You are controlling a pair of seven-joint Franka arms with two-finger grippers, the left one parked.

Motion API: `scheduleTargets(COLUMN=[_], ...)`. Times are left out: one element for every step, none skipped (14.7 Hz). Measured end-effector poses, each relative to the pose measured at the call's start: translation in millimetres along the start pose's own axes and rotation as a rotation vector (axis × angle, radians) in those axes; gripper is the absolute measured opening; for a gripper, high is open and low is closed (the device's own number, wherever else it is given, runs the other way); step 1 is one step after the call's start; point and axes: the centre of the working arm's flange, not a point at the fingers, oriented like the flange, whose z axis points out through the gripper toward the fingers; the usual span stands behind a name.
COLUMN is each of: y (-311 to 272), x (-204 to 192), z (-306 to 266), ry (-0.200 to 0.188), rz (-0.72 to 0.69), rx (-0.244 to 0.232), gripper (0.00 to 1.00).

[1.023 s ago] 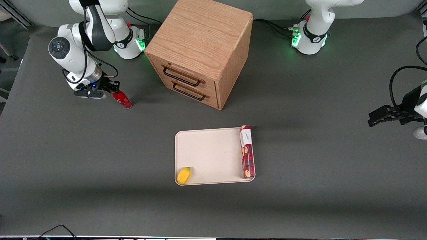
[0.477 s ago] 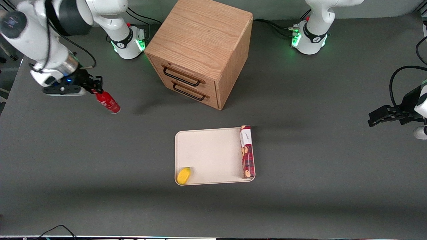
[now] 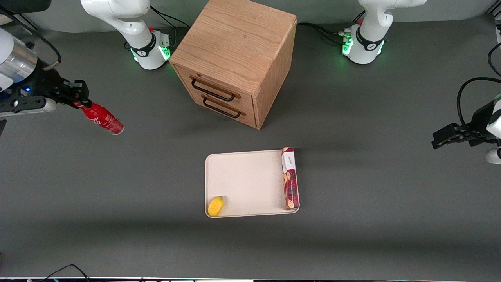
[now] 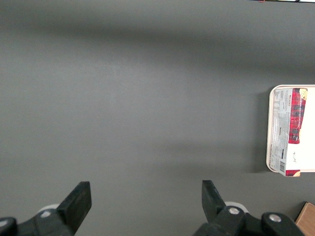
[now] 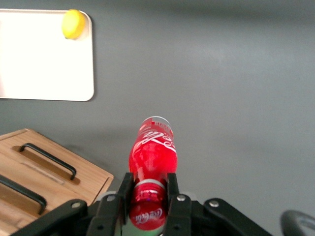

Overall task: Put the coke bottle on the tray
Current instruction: 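Lift the bottle with the right gripper, tilting it upright, then carry the bottle over the white tray beside the mango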

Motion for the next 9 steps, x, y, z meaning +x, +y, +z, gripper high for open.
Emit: scheduleTargets(y=[-12,-28,-49,-75,-101,-126,-148,-171,-192], x=[11,20,27,32,36,41,46,51,57], z=[-1,3,10,19,31,45,60,78,98], ry=[-0.009,-0.021,-0.035,-0.049,-0.068,-0.080,-0.075,-0.068,-0.070], rz=[0.005,0.021,0.043,0.075,0.117,0.162,0.196,0.219,0.241], rx=[0.007,0.008,0.005,0.003,0.004,-0.002,-0.018,-0.033,-0.035], gripper=[0.31,0.31,0.31,0.31,0.31,0.31,0.31,0.31,0.31])
